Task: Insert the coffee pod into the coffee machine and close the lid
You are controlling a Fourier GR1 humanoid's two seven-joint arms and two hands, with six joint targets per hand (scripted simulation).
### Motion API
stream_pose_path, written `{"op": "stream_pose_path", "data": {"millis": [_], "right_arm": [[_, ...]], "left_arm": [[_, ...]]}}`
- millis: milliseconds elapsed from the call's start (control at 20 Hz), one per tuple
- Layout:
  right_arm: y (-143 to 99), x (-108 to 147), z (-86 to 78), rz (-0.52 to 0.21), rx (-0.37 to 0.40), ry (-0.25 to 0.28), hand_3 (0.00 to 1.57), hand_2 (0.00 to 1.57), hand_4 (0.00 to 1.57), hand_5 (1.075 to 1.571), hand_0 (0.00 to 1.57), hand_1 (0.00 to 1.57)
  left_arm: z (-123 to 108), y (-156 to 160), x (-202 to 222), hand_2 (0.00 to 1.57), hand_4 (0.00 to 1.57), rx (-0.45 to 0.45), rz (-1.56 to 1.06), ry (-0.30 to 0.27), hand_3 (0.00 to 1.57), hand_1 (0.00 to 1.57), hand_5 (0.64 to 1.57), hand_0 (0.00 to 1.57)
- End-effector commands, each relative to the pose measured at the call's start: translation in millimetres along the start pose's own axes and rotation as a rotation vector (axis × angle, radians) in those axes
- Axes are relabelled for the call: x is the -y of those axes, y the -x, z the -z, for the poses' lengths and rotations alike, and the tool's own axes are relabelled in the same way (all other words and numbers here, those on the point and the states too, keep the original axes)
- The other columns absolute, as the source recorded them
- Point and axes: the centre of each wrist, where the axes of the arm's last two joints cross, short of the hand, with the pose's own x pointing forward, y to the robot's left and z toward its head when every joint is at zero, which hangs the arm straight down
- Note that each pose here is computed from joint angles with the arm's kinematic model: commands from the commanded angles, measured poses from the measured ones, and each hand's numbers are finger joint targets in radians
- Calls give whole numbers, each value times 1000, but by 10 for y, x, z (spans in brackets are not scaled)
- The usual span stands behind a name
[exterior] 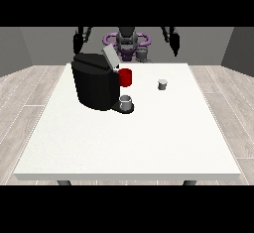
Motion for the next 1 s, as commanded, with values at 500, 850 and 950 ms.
{"op": "stream_pose_path", "data": {"millis": [500, 850, 950], "right_arm": [[-260, -184, 191, -115, 109, 90, 0, 0, 0, 1571, 0, 0], [-363, -508, 254, -127, 200, 31, 0, 0, 0, 1571, 0, 0], [-430, -530, 329, -129, 177, 36, 0, 0, 0, 1571, 0, 0]], "left_arm": [[248, -95, -580, 0, 0, -17, 475, 307, 0, 0, 1571, 0], [707, -249, -762, 0, 0, -91, 600, 290, 0, 0, 1571, 0], [750, -171, -647, 0, 0, -125, 644, 299, 0, 0, 1571, 0]]}}
